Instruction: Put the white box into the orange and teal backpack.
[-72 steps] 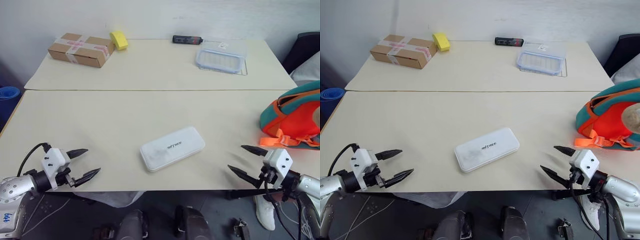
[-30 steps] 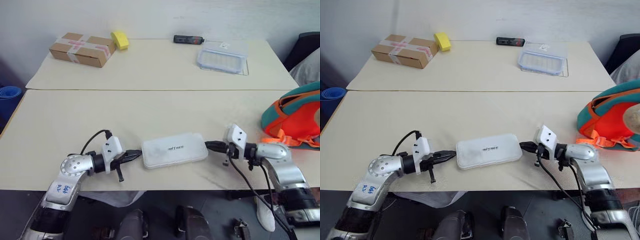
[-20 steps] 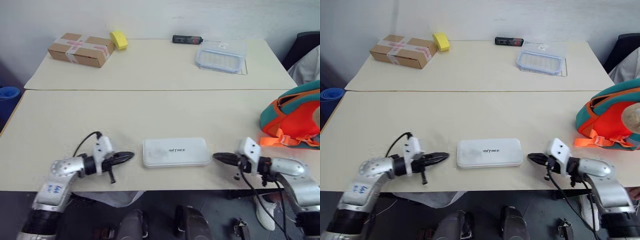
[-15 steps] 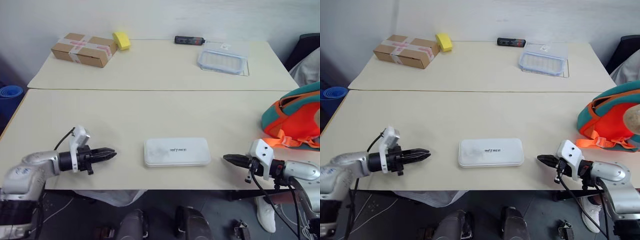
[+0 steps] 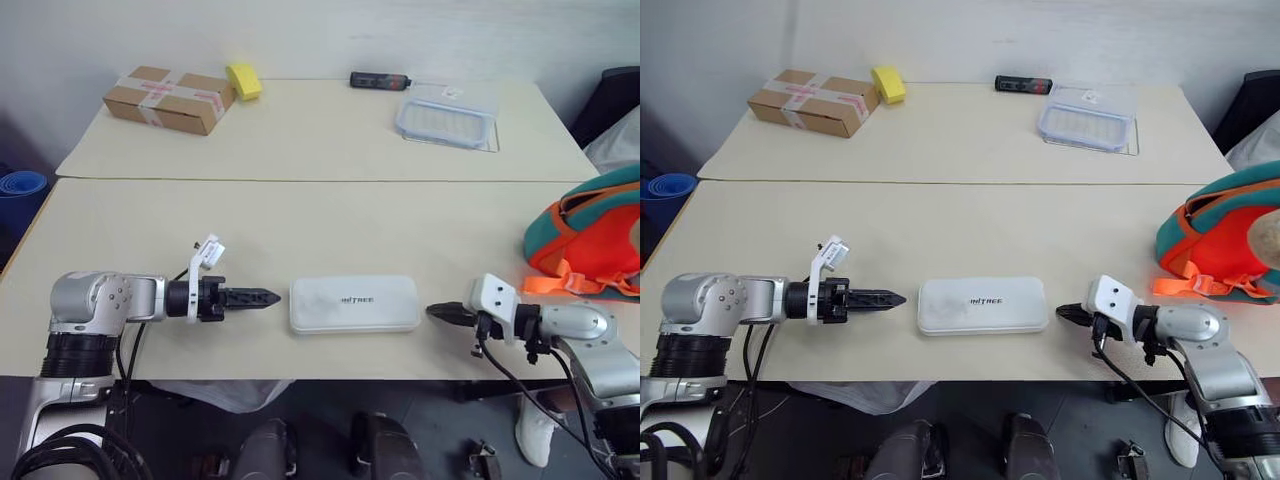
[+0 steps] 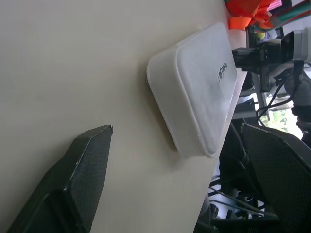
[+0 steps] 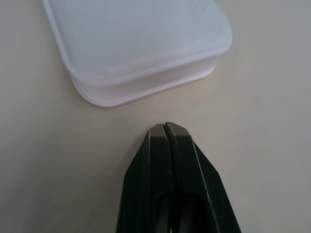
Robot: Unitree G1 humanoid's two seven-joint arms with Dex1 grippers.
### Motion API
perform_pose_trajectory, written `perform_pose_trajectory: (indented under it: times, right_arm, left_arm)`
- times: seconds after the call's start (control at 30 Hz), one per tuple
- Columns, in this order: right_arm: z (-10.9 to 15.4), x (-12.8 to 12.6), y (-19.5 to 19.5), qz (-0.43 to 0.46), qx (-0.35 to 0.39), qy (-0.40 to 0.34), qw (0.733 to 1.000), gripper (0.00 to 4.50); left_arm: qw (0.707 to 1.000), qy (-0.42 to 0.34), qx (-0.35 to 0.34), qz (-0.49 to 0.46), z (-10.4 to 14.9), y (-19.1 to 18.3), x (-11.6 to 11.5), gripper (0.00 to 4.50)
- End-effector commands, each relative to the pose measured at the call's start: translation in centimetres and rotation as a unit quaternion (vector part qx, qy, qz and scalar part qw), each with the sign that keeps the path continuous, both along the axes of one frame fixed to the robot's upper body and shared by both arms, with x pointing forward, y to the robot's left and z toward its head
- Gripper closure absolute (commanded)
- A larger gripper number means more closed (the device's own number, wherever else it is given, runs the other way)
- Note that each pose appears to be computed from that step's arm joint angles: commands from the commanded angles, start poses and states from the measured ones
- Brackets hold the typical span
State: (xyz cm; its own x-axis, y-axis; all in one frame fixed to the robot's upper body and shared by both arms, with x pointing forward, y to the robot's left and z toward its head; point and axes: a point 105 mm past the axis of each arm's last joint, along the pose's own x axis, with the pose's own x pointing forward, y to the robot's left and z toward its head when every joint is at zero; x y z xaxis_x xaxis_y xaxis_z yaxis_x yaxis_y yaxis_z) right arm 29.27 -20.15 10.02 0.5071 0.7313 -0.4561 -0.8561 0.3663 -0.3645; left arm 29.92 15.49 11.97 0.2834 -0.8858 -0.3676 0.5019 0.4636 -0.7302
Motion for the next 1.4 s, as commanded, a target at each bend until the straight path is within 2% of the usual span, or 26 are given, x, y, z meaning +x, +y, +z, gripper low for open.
perform_pose_trajectory:
  times: [0.03, 0.27, 0.5, 0.6, 0.7, 0.8, 0.93, 1.0, 1.07, 1.1, 1.17, 1.23, 1.3, 1.4]
  right_arm:
    - [0.2, 0.4, 0.8, 0.015, 0.002, -0.010, 1.000, 4.50]
    - [0.4, 1.2, 2.3, 0.027, 0.010, -0.018, 0.999, 4.50]
    - [0.1, 1.1, 3.4, 0.028, 0.023, -0.021, 0.999, 4.50]
    - [0.0, 1.1, 3.6, 0.031, 0.021, -0.023, 0.999, 4.50]
    - [-0.1, 1.1, 3.6, 0.028, 0.024, -0.026, 0.999, 4.50]
    - [-0.2, 1.0, 3.5, 0.030, 0.028, -0.031, 0.999, 4.50]
    - [-0.5, 0.5, 3.3, 0.024, 0.041, -0.034, 0.998, 4.50]
    - [-0.4, 0.0, 2.7, 0.013, 0.057, -0.038, 0.998, 4.50]
    - [-0.2, -0.8, 1.9, -0.006, 0.077, -0.038, 0.996, 4.50]
    - [-0.1, -1.0, 1.6, -0.012, 0.083, -0.038, 0.996, 4.50]
    - [0.6, -1.9, 0.2, -0.054, 0.128, -0.031, 0.990, 4.50]
    - [1.5, -3.2, -1.7, -0.108, 0.181, -0.024, 0.977, 4.11]
    - [2.3, -4.9, -4.3, -0.168, 0.178, -0.048, 0.968, 3.63]
    - [2.9, -8.3, -9.1, -0.279, 0.161, -0.070, 0.944, 2.57]
  left_arm:
    - [0.998, 0.060, 0.022, -0.010, -1.1, -0.6, -0.5, 0.03]
    - [0.995, 0.090, 0.015, -0.047, -0.9, -2.3, -1.2, 0.03]
    - [0.995, 0.096, -0.010, -0.013, -1.7, -4.3, 0.0, 0.03]
    - [0.995, 0.099, -0.030, -0.010, -1.5, -5.2, 0.4, 0.03]
    - [0.991, 0.105, -0.081, -0.032, -0.4, -6.2, 0.3, 0.03]
    - [0.989, 0.109, -0.086, -0.052, 0.1, -6.8, 0.0, 0.63]
    - [0.987, 0.115, -0.092, -0.062, 0.3, -6.9, -0.2, 1.83]
    - [0.982, 0.104, -0.147, -0.059, 1.9, -6.8, 0.1, 2.45]
    - [0.981, 0.076, -0.169, -0.052, 2.9, -6.2, 0.1, 3.09]
    - [0.982, 0.068, -0.171, -0.049, 3.0, -6.0, 0.0, 3.26]
    - [0.983, 0.019, -0.182, -0.035, 3.8, -5.2, 0.1, 3.29]
    - [0.984, -0.024, -0.174, -0.040, 4.4, -4.4, -0.3, 3.29]
    - [0.973, -0.135, -0.178, -0.066, 5.9, -3.8, -0.8, 3.29]
    - [0.946, -0.257, -0.162, -0.115, 6.4, -3.5, -1.8, 3.29]
